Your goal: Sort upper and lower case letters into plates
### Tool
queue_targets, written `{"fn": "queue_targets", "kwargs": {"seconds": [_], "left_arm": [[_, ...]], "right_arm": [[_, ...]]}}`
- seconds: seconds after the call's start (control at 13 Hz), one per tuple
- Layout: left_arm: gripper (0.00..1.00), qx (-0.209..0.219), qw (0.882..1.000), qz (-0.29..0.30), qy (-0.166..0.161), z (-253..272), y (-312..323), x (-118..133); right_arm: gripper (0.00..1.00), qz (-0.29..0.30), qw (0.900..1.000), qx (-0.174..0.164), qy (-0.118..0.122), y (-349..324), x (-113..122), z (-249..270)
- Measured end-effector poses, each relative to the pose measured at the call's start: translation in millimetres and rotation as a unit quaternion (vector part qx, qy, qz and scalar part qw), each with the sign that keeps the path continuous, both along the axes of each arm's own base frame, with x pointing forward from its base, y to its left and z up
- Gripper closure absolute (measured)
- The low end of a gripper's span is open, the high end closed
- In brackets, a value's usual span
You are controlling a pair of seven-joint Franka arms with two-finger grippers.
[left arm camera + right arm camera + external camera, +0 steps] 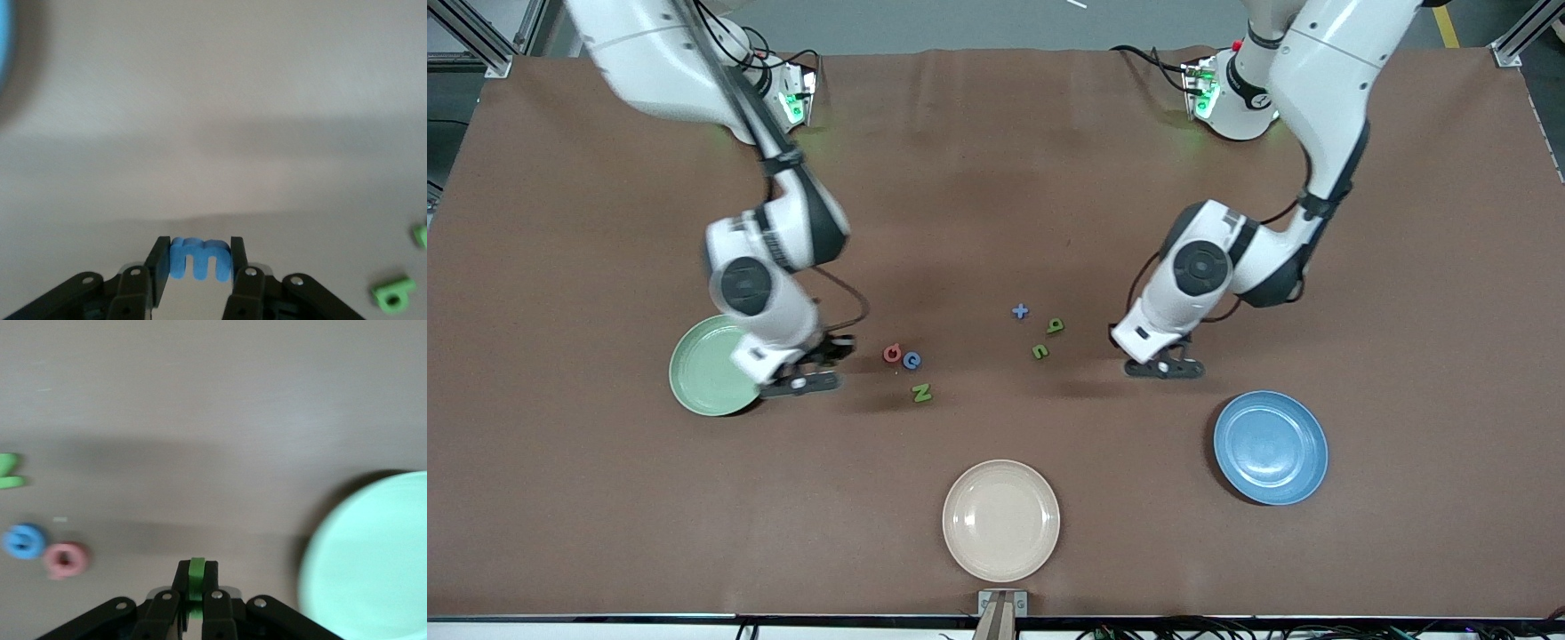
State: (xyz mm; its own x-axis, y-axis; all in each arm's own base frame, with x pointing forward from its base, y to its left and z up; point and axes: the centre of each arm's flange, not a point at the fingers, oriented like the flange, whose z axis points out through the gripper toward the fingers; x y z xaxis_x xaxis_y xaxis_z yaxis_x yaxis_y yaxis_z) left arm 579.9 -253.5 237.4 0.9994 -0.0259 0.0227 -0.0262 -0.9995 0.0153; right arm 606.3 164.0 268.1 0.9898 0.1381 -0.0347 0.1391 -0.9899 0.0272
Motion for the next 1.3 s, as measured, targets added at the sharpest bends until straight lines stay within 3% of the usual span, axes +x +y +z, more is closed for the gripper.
{"fn": "queue_targets", "kwargs": {"seconds": [0.15,0.31,0.54,0.84,1.07,1.15,1.3], "left_arm": [[0.59,0.011,1.000,0.008,-0.016,9,41,26],[0.59,0.029,0.999,0.018,-0.024,0,86,49],[0.59,0.053,0.998,0.018,-0.033,-25,130,81],[0.59,0.066,0.997,0.019,-0.044,-41,161,106],[0.33,0.063,0.997,0.021,-0.047,-37,164,109],[0.22,0.056,0.997,0.023,-0.051,-32,154,109],[0.01,0.033,0.997,0.044,-0.045,-14,108,101]], "right_arm": [[0.90,0.017,1.000,0.001,0.015,-69,1,-13],[0.90,0.031,0.999,0.006,0.016,-133,-9,-39],[0.85,0.032,0.999,0.009,0.019,-175,-25,-64],[0.39,-0.005,0.999,0.033,0.015,-131,-20,-57],[0.07,-0.071,0.996,0.045,-0.007,-32,-9,-30],[0.00,-0.089,0.995,0.048,-0.012,5,-10,-25],[0.00,-0.116,0.992,0.052,-0.012,64,-16,-28]]}}
